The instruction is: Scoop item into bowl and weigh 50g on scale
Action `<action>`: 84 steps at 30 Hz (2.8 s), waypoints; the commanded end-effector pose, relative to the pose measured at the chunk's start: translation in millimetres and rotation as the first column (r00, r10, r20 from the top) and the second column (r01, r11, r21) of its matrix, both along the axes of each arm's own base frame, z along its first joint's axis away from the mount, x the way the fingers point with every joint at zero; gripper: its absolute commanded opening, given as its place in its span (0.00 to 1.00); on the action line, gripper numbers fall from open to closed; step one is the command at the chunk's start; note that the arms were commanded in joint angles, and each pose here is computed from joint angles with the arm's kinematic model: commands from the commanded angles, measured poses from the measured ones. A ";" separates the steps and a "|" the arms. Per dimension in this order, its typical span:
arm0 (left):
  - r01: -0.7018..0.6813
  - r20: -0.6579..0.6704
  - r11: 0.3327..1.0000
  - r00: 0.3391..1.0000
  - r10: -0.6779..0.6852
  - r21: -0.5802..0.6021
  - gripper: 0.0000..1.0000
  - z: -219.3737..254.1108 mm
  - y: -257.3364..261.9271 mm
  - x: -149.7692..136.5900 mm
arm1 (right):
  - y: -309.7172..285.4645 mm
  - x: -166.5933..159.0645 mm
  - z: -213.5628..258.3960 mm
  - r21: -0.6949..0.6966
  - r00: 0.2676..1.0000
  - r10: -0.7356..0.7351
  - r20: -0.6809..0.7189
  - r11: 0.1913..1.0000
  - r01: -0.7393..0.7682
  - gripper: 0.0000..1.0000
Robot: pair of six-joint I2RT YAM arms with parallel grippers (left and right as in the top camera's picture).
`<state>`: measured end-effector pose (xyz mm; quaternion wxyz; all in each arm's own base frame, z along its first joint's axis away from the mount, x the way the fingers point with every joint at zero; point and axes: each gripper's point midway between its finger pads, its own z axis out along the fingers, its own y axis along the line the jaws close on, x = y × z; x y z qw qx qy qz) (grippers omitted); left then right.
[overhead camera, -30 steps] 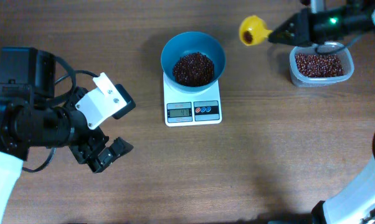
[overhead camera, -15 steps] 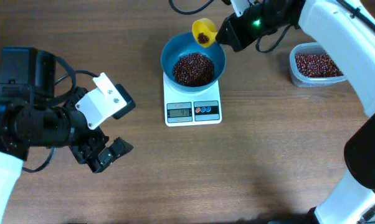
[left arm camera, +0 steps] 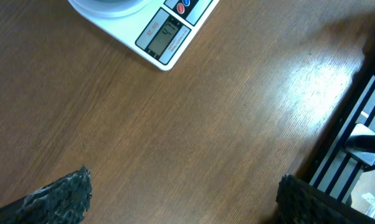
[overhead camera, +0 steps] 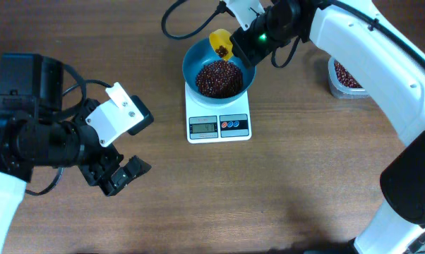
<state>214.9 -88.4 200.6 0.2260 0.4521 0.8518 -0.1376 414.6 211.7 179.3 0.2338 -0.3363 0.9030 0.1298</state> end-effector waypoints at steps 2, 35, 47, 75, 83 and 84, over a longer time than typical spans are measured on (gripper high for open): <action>0.015 0.008 1.000 1.000 -0.015 -0.014 0.99 1.9 -2.6 -1.3 | 7.3 -2.1 20.4 0.019 0.999 -0.015 0.034 1.000 0.015 0.04; 0.015 0.008 1.000 1.000 -0.015 -0.014 0.99 1.9 -2.6 -1.3 | 7.0 -8.4 14.0 -0.052 0.989 -0.147 0.002 0.988 0.147 0.04; 0.015 0.008 1.000 1.000 -0.015 -0.014 0.99 1.9 -2.6 -1.3 | 5.2 -7.1 16.1 -0.083 0.988 -0.150 0.028 0.985 0.151 0.04; 0.015 0.008 1.000 1.000 -0.015 -0.014 0.99 1.9 -2.5 -1.3 | -4.2 2.1 17.8 -0.017 0.976 -0.218 -0.007 0.976 0.218 0.04; 0.015 0.008 1.000 1.000 -0.015 -0.013 0.99 1.9 -2.5 -1.3 | -4.0 1.2 17.2 -0.036 0.981 -0.193 0.007 0.981 0.193 0.04; 0.015 0.008 1.000 1.000 -0.015 -0.013 0.99 1.9 -2.5 -1.3 | -3.9 1.4 17.3 -0.036 0.981 -0.193 0.007 0.981 0.193 0.04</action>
